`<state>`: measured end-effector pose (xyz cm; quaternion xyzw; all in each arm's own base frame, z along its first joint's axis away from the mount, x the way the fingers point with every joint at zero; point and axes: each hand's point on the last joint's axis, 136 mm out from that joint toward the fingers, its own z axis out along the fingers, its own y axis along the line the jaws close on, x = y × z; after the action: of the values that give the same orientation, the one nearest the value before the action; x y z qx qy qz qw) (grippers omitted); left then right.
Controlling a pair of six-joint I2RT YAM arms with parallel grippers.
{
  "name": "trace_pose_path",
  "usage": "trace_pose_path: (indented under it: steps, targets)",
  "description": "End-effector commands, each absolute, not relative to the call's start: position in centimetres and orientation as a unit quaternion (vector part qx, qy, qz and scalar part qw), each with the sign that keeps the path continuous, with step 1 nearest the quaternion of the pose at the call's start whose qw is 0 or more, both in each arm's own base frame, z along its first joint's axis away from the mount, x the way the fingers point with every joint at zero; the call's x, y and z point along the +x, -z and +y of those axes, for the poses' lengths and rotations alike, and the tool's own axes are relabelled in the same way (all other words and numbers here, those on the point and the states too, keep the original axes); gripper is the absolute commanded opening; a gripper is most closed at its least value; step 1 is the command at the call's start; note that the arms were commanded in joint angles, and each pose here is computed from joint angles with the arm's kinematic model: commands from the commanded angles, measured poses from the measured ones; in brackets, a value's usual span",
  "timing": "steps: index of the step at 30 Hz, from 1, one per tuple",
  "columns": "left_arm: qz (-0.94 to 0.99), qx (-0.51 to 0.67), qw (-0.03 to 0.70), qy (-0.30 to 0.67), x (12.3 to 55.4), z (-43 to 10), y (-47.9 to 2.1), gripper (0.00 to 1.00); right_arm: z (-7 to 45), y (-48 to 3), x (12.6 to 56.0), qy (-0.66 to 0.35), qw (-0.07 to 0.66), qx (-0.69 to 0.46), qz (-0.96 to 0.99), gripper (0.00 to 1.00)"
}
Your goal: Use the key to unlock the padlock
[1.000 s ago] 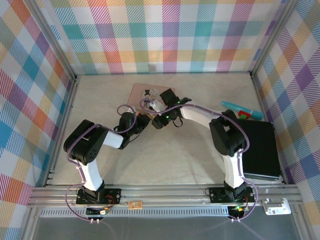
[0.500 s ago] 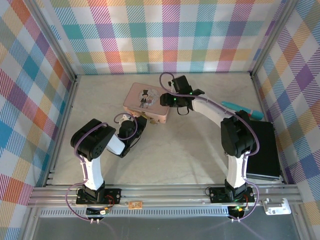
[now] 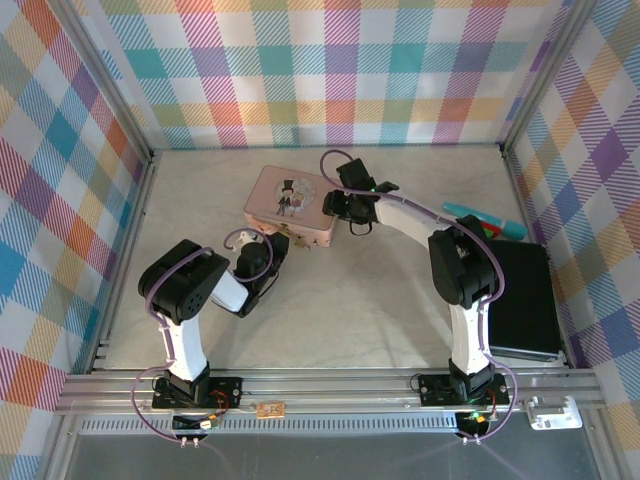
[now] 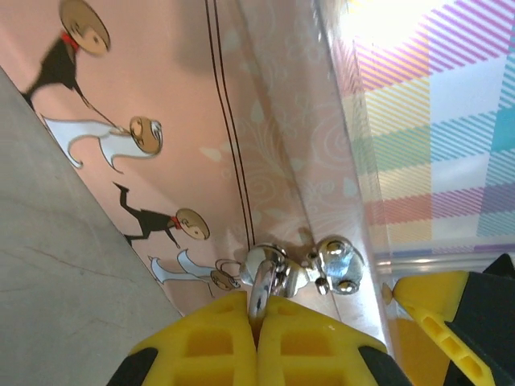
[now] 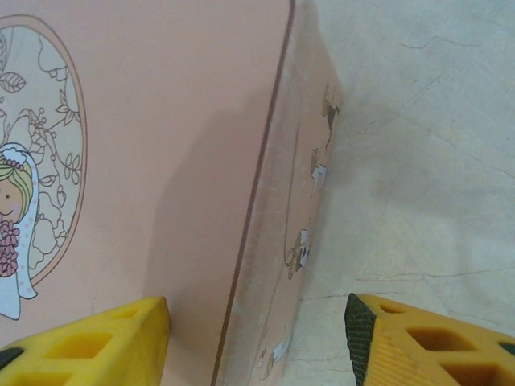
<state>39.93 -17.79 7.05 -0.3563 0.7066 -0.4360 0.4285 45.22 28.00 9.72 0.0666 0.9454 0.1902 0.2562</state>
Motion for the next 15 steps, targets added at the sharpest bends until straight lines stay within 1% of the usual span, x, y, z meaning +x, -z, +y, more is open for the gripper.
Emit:
trace_pose_path:
  steps: [1,5,9,15]
  targets:
    - [0.696,-0.405,0.452,0.385,39.5,-15.0,-5.9,0.0,25.8,-6.7,44.0,-0.164,0.231,0.123,0.951,0.59]
    - [0.664,-0.424,0.475,0.391,40.3,-14.3,-6.8,0.0,25.7,-6.4,43.6,-0.176,0.227,0.139,0.948,0.56]
    - [0.66,-0.428,0.471,0.398,41.0,-14.6,-6.8,0.0,25.8,-6.1,43.5,-0.179,0.222,0.14,0.948,0.56]
    - [0.655,-0.439,0.477,0.389,40.6,-13.0,-7.0,0.0,25.7,-6.6,43.9,-0.176,0.23,0.138,0.947,0.56]
